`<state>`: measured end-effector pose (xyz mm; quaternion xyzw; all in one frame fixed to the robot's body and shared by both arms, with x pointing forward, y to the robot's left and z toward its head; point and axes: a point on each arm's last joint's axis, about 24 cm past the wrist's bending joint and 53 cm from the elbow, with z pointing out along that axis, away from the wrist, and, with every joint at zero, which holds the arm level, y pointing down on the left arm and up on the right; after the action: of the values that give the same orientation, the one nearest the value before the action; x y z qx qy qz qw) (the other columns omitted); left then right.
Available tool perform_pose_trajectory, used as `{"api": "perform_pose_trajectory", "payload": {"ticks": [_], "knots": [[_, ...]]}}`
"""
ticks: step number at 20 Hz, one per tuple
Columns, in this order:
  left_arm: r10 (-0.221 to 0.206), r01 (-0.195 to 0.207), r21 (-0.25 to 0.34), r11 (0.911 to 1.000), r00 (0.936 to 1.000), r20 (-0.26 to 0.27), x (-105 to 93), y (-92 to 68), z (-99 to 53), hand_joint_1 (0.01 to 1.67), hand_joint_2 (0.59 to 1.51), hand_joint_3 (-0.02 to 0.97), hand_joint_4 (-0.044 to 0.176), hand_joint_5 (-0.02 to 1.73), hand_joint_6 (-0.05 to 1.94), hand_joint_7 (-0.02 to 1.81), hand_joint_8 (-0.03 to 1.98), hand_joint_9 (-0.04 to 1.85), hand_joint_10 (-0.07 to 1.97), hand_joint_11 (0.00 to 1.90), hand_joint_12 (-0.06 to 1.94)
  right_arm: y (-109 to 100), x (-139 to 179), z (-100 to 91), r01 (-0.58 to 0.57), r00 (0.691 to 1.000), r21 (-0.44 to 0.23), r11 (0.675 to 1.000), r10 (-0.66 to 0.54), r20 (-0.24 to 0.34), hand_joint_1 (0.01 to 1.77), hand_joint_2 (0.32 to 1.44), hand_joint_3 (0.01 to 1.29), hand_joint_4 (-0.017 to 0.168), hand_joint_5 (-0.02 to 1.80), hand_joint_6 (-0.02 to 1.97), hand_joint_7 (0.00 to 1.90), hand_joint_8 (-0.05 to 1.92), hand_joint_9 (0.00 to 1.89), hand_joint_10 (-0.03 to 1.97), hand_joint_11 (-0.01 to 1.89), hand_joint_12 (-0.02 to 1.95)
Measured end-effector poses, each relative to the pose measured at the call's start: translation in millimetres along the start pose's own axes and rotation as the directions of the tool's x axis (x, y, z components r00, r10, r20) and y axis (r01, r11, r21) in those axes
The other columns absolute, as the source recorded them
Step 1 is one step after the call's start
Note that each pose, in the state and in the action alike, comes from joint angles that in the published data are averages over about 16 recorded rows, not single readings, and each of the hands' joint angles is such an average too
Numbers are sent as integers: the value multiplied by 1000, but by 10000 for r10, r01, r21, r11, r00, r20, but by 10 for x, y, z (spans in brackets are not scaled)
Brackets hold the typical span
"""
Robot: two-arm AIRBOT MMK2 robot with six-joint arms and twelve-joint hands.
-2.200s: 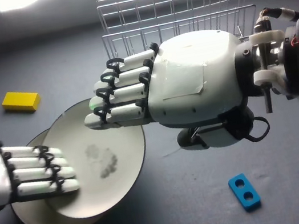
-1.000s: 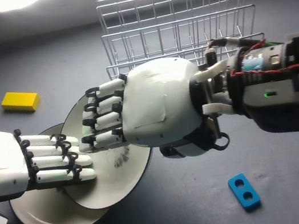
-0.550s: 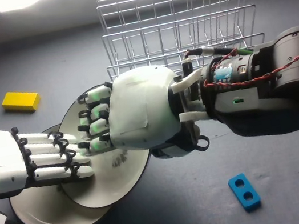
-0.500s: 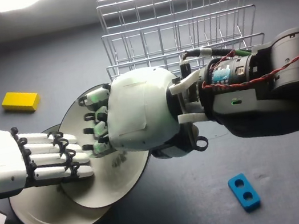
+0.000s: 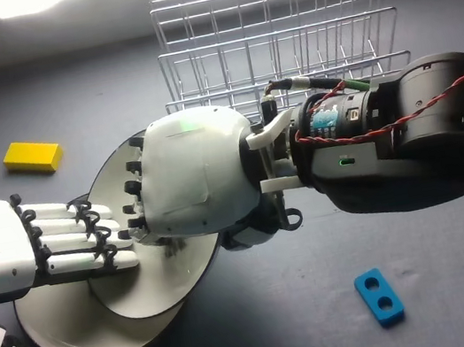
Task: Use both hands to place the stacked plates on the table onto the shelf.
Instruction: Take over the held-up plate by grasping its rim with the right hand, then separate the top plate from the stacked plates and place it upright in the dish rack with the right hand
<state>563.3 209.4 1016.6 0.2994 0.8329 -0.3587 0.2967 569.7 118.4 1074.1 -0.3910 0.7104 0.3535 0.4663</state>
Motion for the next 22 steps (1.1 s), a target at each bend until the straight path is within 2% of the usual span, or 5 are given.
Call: {"api": "perform_pose_trajectory", "payload": {"ticks": [5, 10, 16, 22], "knots": [[-200, 202, -86, 9998, 9997, 164, -92, 5, -93, 18, 1096, 10, -3, 17, 14, 8, -11, 20, 5, 16, -10, 14, -51, 30, 10, 9997, -63, 10000, -8, 244, 1176, 961, 19, -5, 724, 695, 844, 379, 862, 758, 787, 902], [-420, 431, -261, 9987, 9983, 416, -229, 18, -280, 18, 1095, 10, -3, 20, 12, 18, -11, 21, 4, 17, -4, 22, -97, 35, -10, 9993, -90, 10000, 14, 370, 1180, 937, 20, -4, 744, 845, 868, 526, 899, 1047, 824, 950], [-673, 712, -451, 9964, 9943, 830, -431, -2, -582, 18, 1090, 10, -3, 21, 8, 24, -11, 22, 4, 17, 3, -19, -222, 12, 49, 9986, -2, 10000, -49, 530, 1207, 939, 20, 0, 769, 922, 879, 679, 935, 1103, 801, 1016], [-725, 799, -610, 9949, 9906, 1156, -587, -48, -847, 18, 1083, 10, -3, 21, 7, 27, -10, 23, 4, 17, 9, 10, -431, -31, 144, 9968, -34, 9999, -141, 792, 1249, 947, 20, 4, 808, 1028, 917, 824, 930, 1080, 767, 1053]]}}
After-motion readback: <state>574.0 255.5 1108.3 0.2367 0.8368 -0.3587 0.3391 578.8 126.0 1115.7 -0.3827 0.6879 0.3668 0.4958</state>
